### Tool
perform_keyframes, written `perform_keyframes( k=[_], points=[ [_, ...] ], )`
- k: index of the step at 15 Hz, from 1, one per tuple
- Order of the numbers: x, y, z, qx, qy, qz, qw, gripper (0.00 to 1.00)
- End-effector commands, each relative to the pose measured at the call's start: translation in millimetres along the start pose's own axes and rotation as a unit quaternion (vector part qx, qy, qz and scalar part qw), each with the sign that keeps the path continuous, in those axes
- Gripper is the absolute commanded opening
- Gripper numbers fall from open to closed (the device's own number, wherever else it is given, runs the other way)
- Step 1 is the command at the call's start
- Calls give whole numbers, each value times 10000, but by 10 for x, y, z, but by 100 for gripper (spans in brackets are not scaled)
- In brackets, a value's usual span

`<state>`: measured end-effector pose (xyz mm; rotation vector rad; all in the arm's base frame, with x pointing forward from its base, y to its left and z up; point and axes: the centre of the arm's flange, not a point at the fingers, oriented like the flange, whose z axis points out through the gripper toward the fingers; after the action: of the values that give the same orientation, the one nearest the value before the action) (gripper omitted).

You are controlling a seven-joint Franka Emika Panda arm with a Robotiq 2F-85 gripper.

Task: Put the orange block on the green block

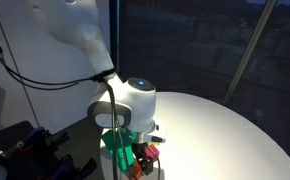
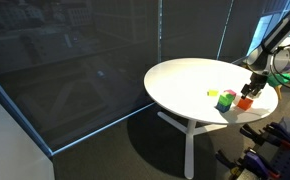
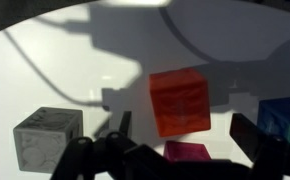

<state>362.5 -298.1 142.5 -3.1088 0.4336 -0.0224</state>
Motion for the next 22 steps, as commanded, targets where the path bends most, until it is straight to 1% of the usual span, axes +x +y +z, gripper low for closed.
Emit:
perform_keyframes(
  k=[1, 22],
  points=[
    [-9, -1, -1, 8, 4, -7, 10000, 100],
    [-32, -39, 271, 8, 62, -259, 9996, 100]
  ],
)
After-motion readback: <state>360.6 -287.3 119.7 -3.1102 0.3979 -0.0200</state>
